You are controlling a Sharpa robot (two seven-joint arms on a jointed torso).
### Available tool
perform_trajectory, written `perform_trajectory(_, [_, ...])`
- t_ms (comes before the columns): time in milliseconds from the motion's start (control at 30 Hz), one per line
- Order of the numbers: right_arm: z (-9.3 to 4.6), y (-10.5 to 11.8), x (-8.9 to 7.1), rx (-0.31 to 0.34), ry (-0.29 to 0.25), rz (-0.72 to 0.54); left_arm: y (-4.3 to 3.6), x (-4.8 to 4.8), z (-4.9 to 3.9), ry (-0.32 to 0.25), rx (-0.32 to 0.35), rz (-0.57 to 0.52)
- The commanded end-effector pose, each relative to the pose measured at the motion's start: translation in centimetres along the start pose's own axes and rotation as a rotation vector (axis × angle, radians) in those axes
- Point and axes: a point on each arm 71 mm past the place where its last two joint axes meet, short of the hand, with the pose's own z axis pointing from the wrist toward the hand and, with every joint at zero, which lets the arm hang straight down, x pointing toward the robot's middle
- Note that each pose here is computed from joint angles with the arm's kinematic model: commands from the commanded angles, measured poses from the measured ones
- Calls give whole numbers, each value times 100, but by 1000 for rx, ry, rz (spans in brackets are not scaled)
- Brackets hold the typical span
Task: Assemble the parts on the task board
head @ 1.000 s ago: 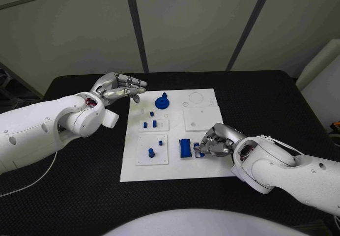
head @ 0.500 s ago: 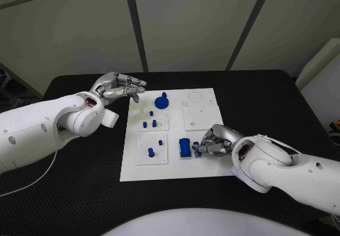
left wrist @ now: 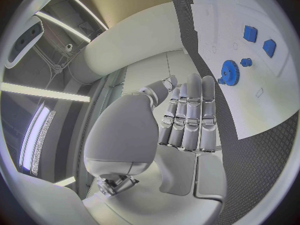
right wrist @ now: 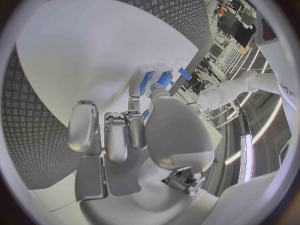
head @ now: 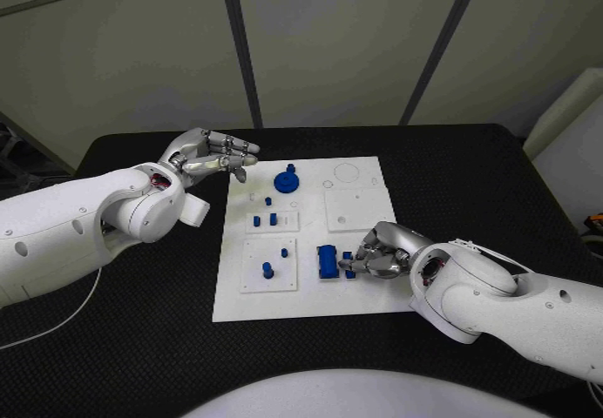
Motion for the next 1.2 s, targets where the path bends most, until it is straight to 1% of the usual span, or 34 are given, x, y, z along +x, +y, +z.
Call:
perform_trajectory(33, [-18, 19, -14, -22, -14, -7, -8, 10, 4, 11, 1, -5])
perform_trajectory(133, [-34, 19, -38, -45, -33, 4, -7, 9, 4, 11, 1, -5])
perform_trajectory(200, [-46, 19, -62, -72, -53, 26, -7, 7, 4, 10, 2, -4])
perform_trajectory(300, [-66, 8, -107, -129, -81, 82, -7, 3, 4, 7, 3, -4])
perform_trajectory(400, [-74, -15, -166, -209, -98, 164, -8, -8, 7, 0, 9, -6])
perform_trajectory(433, [-57, -36, -213, -239, -105, 205, -8, -12, 10, -6, 11, -20])
perform_trajectory(467, [-37, -57, -256, -255, -110, 239, -9, -14, 13, -9, 14, -33])
perform_trajectory(567, [45, -138, -394, -276, -127, 336, -14, -15, 26, -14, 29, -70])
perform_trajectory(600, [90, -177, -453, -280, -136, 378, -13, -18, 35, -18, 34, -88])
perform_trajectory(633, [111, -192, -477, -282, -140, 395, -13, -19, 40, -20, 37, -96])
perform_trajectory(733, [290, -301, -664, -292, -170, 536, 2, -40, 82, -49, 53, -153])
perform_trajectory(833, [488, -385, -777, -302, -191, 654, 43, -71, 139, -96, 63, -209])
perform_trajectory(900, [584, -412, -812, -310, -201, 692, 63, -85, 176, -121, 69, -233])
perform_trajectory(1000, [779, -470, -859, -317, -229, 760, 108, -112, 267, -178, 81, -277])
perform_trajectory(1067, [889, -490, -876, -321, -248, 783, 135, -133, 316, -216, 88, -296])
perform_trajectory(1133, [1026, -483, -925, -338, -275, 808, 189, -136, 384, -266, 92, -319])
perform_trajectory(1167, [1057, -479, -936, -343, -281, 813, 207, -133, 398, -278, 92, -323])
perform_trajectory(1200, [1105, -470, -949, -350, -290, 822, 246, -127, 418, -297, 89, -330])
